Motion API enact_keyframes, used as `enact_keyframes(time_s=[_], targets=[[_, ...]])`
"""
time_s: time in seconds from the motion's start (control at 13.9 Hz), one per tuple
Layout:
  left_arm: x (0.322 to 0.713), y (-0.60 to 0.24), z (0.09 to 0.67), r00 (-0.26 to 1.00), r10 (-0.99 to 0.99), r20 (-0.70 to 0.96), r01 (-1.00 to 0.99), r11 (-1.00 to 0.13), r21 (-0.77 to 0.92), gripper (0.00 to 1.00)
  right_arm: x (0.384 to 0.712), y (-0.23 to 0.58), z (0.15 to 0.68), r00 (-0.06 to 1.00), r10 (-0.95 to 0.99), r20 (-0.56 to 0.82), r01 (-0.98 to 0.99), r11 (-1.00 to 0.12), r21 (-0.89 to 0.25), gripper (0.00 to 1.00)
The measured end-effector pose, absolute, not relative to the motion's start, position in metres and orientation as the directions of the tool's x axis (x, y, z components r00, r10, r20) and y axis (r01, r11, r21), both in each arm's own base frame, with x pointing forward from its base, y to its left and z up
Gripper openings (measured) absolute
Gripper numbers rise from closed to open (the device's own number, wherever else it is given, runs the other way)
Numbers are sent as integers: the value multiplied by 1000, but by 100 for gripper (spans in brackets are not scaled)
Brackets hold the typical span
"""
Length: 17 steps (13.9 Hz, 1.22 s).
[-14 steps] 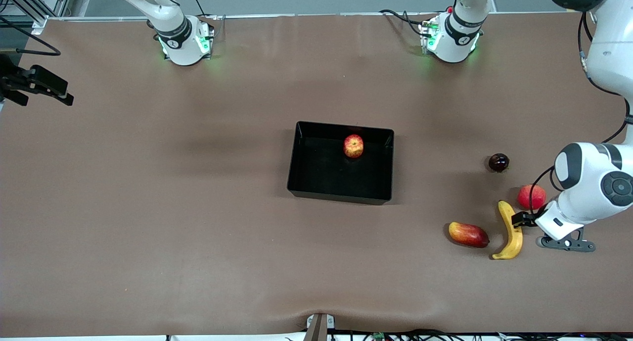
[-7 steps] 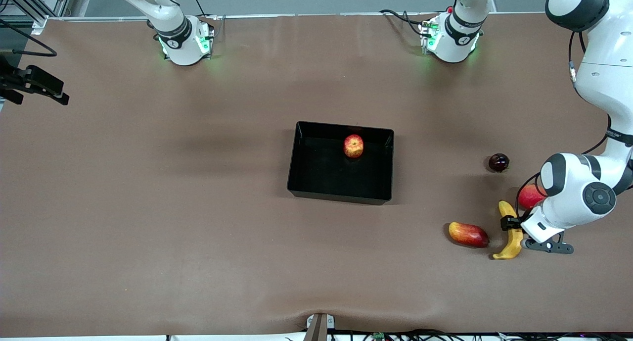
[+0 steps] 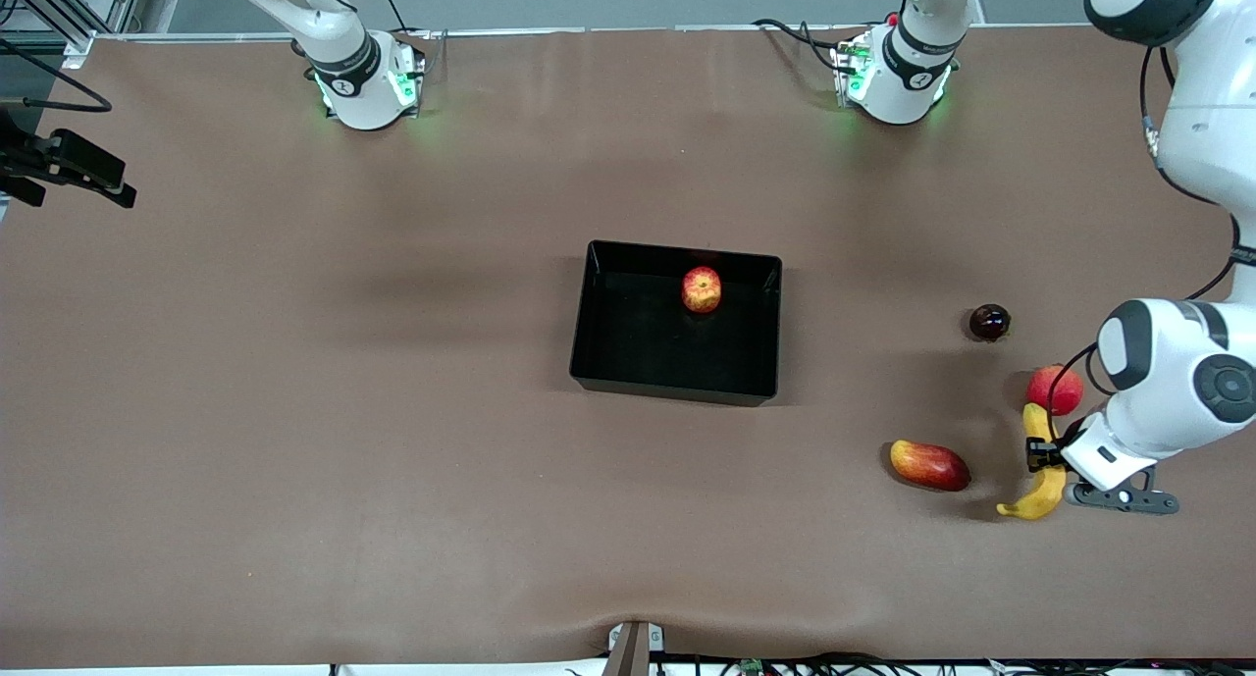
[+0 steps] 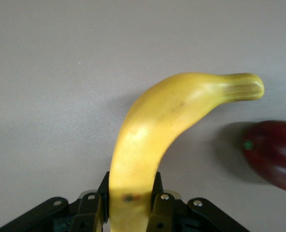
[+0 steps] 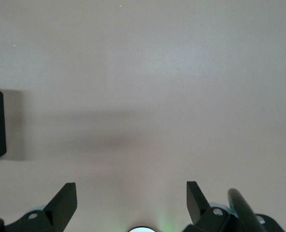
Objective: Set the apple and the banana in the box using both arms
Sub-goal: 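Reach the left gripper to the yellow banana and grasp it, then lift the banana and carry it over the tray with the left gripper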
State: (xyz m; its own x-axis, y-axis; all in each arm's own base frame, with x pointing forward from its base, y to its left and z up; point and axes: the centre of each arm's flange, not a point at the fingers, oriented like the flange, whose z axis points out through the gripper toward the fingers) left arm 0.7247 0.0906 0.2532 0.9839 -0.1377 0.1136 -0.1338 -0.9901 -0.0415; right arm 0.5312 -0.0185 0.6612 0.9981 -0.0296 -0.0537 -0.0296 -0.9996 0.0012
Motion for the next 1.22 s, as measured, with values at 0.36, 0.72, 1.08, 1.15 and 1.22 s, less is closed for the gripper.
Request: enact_keyframes(time_s=[0.36,0.72,1.08,1.15,1.22], targets=[[702,8,355,1000,0,-25,1,-1000,28,34,531,-19,661,998,-30,-56,-30,-1000,1,100],[655,-118,399,981,122,-152,125,-992,14,34,531,-19,661,998,-31,-57,-31,-1000,1,100],[596,-264,388,950,252,-187,249,-968,-36,34,531,-20,661,998,-32,-59,-32,-999,1,100],[584,-295,385,950,260,-172,257,-966,-40,34,531,-20,661,998,-32,-59,-32,-999,1,100],[572,-323,380,951,268,-154,265,-963,-39,34,531,-20,661,998,-32,-60,-32,-999,1,100]])
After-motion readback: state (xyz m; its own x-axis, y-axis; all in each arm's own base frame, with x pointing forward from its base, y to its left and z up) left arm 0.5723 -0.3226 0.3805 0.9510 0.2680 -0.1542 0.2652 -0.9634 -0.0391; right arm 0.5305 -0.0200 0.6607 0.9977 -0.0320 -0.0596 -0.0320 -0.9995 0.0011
